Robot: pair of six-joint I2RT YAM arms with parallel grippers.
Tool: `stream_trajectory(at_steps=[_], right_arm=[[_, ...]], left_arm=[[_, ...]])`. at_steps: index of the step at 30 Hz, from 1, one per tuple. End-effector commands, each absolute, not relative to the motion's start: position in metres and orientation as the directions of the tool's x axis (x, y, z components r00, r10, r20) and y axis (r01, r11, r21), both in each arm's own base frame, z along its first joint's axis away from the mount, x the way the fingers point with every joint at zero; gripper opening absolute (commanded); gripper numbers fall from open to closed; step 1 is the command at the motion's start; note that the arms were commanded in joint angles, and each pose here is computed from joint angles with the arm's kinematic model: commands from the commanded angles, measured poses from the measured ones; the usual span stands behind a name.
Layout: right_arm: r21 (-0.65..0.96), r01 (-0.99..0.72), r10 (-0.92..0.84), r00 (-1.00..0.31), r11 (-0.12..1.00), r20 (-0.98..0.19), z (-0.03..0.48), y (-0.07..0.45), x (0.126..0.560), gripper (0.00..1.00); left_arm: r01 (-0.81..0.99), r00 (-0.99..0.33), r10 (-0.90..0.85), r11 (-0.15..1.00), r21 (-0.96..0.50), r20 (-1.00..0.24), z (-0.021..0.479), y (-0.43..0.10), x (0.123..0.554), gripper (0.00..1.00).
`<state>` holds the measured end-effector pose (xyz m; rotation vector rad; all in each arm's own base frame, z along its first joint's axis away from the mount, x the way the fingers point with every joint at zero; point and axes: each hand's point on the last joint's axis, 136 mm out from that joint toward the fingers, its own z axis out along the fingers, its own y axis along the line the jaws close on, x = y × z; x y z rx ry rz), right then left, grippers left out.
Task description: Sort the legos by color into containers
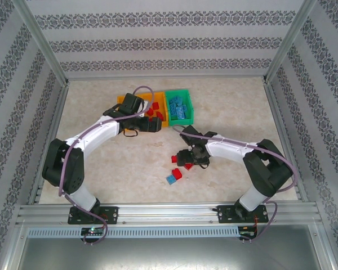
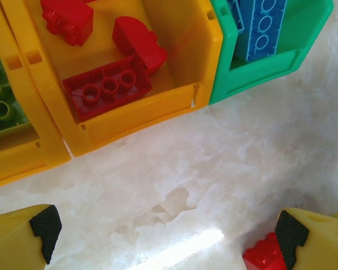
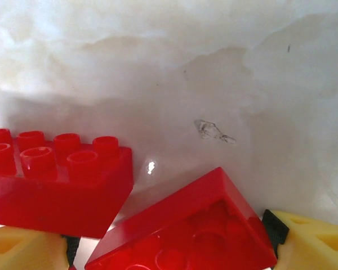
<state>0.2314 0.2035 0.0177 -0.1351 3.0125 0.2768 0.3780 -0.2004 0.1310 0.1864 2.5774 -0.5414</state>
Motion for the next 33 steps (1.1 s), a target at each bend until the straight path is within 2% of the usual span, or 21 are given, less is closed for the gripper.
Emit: stream_trajectory(at_steps=[1, 5, 10, 12, 18, 22, 25, 29, 31, 33], right_arm=[[0.171, -0.082, -0.063, -0.991, 0.982, -0.115, 0.017, 0.210, 0.237, 0.81], [0.119, -0.070, -0.060, -0.994, 0.990, -0.086, 0.014, 0.200, 0.232, 0.72], [0.092, -0.063, -0.057, -0.996, 0.994, -0.073, 0.015, 0.193, 0.228, 0.54], [0.098, -0.061, -0.053, -0.995, 0.993, -0.081, 0.017, 0.194, 0.230, 0.50], [0.090, -0.089, -0.078, -0.990, 0.992, -0.116, 0.026, 0.196, 0.239, 0.55], [0.102, -0.092, -0.082, -0.992, 0.991, -0.097, 0.028, 0.195, 0.236, 0.52], [0.097, -0.084, -0.078, -0.995, 0.992, -0.063, 0.026, 0.192, 0.226, 0.62], [0.094, -0.061, -0.059, -0.998, 0.994, -0.025, 0.021, 0.189, 0.212, 0.67], [0.092, -0.052, -0.051, -0.999, 0.994, -0.015, 0.020, 0.189, 0.210, 0.67], [0.101, -0.049, -0.049, -0.999, 0.994, -0.009, 0.019, 0.194, 0.211, 0.61]], left_arm=[[0.227, -0.848, 0.021, 0.918, -0.326, -0.530, 0.142, -0.198, 0.376, 0.99], [0.224, -0.845, 0.028, 0.926, -0.305, -0.534, 0.143, -0.193, 0.374, 0.99], [0.220, -0.842, 0.028, 0.930, -0.295, -0.539, 0.144, -0.191, 0.374, 0.99], [0.220, -0.843, 0.027, 0.929, -0.298, -0.538, 0.144, -0.191, 0.373, 1.00], [0.215, -0.848, 0.032, 0.933, -0.288, -0.529, 0.140, -0.187, 0.368, 0.99], [0.204, -0.850, 0.029, 0.939, -0.278, -0.527, 0.137, -0.183, 0.365, 0.99], [0.201, -0.851, 0.028, 0.940, -0.276, -0.525, 0.135, -0.182, 0.363, 0.99], [0.204, -0.850, 0.032, 0.940, -0.273, -0.526, 0.135, -0.181, 0.362, 0.99], [0.209, -0.848, 0.036, 0.940, -0.270, -0.529, 0.136, -0.181, 0.362, 0.99], [0.208, -0.849, 0.037, 0.940, -0.269, -0.527, 0.135, -0.181, 0.361, 0.99]])
